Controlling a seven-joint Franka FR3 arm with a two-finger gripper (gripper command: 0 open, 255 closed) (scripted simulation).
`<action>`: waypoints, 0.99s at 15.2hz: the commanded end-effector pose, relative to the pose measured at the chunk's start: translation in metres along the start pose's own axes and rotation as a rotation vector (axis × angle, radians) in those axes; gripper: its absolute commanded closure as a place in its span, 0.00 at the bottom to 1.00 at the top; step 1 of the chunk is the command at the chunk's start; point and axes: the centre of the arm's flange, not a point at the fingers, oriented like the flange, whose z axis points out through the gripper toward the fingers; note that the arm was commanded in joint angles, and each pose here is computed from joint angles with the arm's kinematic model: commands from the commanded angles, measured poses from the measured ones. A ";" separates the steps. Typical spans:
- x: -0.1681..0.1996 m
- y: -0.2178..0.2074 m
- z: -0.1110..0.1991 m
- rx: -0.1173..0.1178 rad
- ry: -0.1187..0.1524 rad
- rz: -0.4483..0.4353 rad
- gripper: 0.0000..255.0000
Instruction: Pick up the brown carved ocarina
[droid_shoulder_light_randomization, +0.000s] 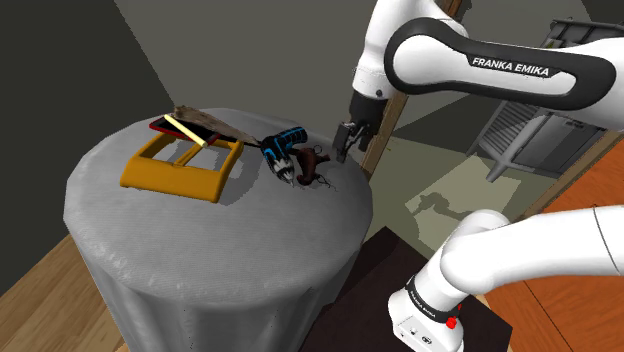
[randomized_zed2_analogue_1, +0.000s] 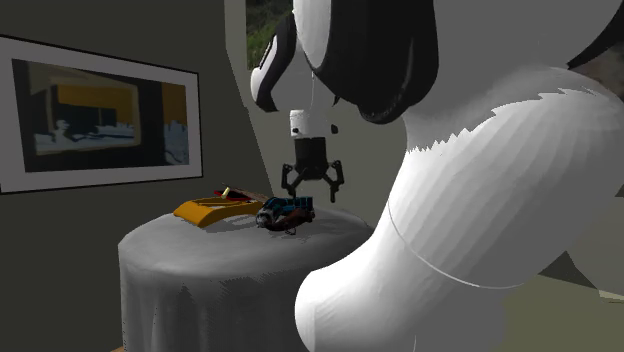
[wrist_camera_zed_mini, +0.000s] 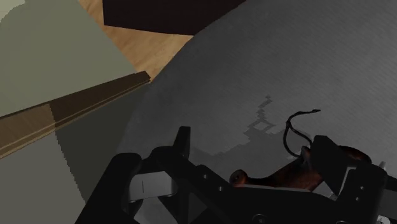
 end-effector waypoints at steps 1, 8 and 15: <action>0.004 -0.032 0.014 -0.026 -0.015 0.014 0.00; 0.013 -0.067 0.049 -0.057 -0.033 0.029 0.00; 0.013 -0.068 0.067 -0.057 -0.033 0.029 1.00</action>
